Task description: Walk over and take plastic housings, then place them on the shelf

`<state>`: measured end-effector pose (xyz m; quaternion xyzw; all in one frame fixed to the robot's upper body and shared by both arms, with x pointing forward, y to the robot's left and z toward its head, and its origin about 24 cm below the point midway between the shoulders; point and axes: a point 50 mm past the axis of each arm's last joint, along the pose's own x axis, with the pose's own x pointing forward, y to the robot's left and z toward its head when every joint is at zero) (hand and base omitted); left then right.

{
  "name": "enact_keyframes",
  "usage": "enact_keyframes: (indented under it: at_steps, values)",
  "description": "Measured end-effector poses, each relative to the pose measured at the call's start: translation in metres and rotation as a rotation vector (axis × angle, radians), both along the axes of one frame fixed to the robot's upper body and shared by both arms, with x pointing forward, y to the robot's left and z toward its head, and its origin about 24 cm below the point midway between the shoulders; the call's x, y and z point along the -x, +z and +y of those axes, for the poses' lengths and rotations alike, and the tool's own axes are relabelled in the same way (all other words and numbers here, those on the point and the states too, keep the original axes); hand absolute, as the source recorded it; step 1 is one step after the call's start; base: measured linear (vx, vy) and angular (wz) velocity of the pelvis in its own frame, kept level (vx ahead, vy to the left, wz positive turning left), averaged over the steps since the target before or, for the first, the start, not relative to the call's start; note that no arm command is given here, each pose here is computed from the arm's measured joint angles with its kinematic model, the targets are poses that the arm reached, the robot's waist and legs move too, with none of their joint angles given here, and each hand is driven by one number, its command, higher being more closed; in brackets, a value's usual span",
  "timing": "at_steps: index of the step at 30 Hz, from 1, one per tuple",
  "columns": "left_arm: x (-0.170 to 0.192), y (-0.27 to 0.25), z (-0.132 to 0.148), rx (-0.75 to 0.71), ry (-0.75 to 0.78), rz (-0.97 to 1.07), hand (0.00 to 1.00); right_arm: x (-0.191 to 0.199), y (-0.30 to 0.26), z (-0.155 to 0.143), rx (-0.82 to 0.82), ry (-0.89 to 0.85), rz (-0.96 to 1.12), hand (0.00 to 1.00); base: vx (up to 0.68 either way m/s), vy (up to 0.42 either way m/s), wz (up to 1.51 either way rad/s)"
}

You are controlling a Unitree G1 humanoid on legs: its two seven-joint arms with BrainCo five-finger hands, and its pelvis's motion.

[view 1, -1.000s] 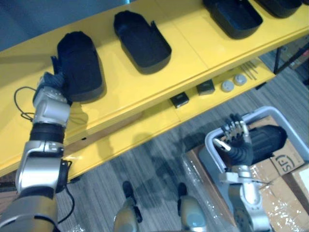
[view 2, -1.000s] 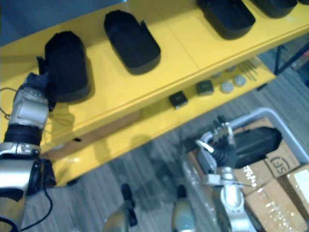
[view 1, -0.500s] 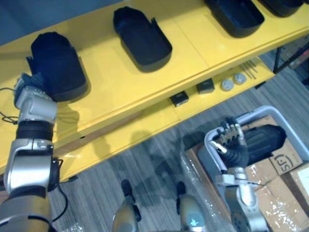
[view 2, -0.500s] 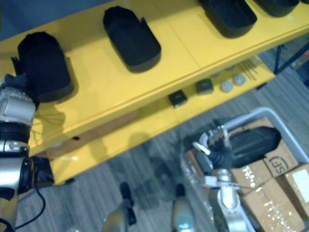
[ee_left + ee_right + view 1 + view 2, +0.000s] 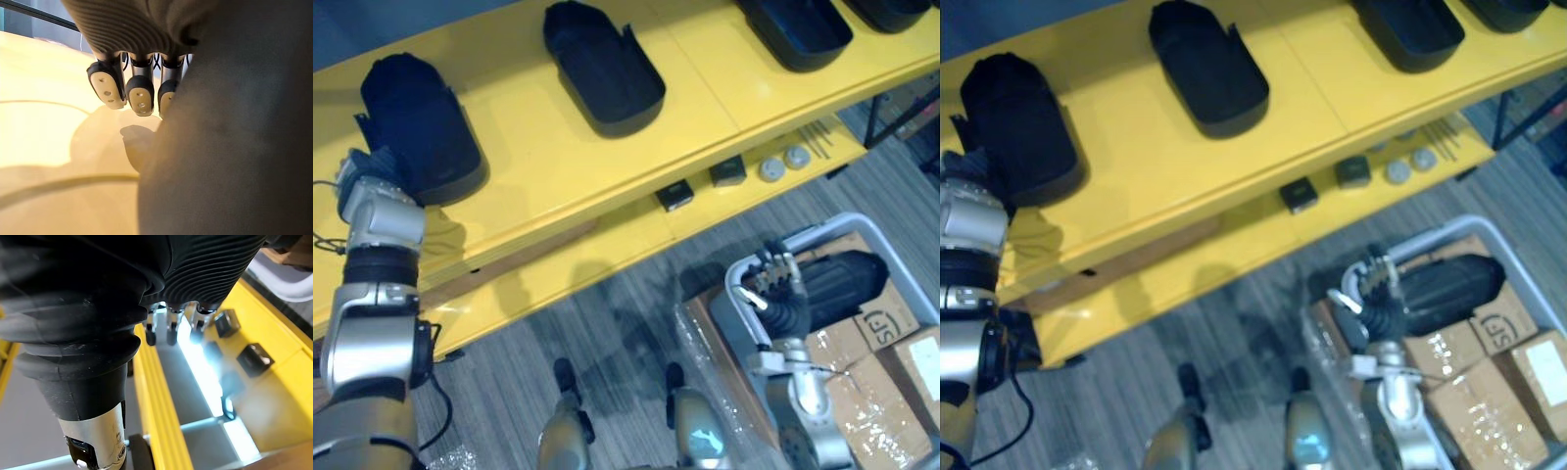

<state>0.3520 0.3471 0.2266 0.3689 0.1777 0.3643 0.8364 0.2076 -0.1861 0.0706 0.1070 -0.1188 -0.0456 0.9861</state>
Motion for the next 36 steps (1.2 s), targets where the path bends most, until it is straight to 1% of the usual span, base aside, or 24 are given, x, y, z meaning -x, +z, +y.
enact_keyframes:
  at_steps: [14, 20, 23, 26, 28, 31, 34, 35, 36]
  values:
    - [-0.003, -0.001, -0.001, 0.004, -0.063, 0.001, 0.0, -0.001, 0.001, 0.0, -0.013, 0.007, -0.004, 0.0, 0.0, 0.0, 0.0]
    - [-0.003, -0.004, 0.0, 0.052, -0.079, -0.034, 0.0, -0.002, 0.002, -0.001, -0.008, 0.011, -0.008, 0.0, 0.0, -0.002, 0.04]
    - [0.004, 0.011, 0.012, 0.024, -0.058, -0.103, 0.0, -0.002, 0.003, 0.0, -0.002, 0.026, -0.021, 0.0, 0.0, -0.003, 0.03]
    - [0.012, 0.033, 0.019, -0.035, -0.052, -0.204, 0.0, -0.001, 0.004, 0.0, 0.001, 0.037, -0.037, 0.0, 0.03, 0.004, 0.14]
    - [0.022, 0.05, 0.022, -0.113, -0.067, -0.293, 0.0, -0.001, 0.007, 0.001, 0.006, 0.051, -0.062, 0.0, 0.04, -0.009, 0.18]
    - [0.035, 0.045, 0.024, -0.172, -0.106, -0.323, 0.0, -0.001, 0.01, 0.0, 0.014, 0.053, -0.08, 0.0, 0.08, -0.011, 0.19]
    - [0.045, 0.022, 0.021, -0.149, -0.159, -0.363, 0.0, -0.003, 0.018, -0.003, 0.046, 0.031, -0.13, 0.0, 0.01, -0.028, 0.34]
    - [0.051, 0.016, 0.018, -0.137, -0.173, -0.424, 0.0, -0.005, 0.022, -0.006, 0.052, 0.006, -0.147, 0.0, -0.05, -0.009, 0.29]
    - [0.059, 0.015, 0.013, -0.118, -0.189, -0.534, 0.0, -0.006, 0.025, -0.009, 0.051, -0.021, -0.157, 0.0, -0.05, -0.001, 0.26]
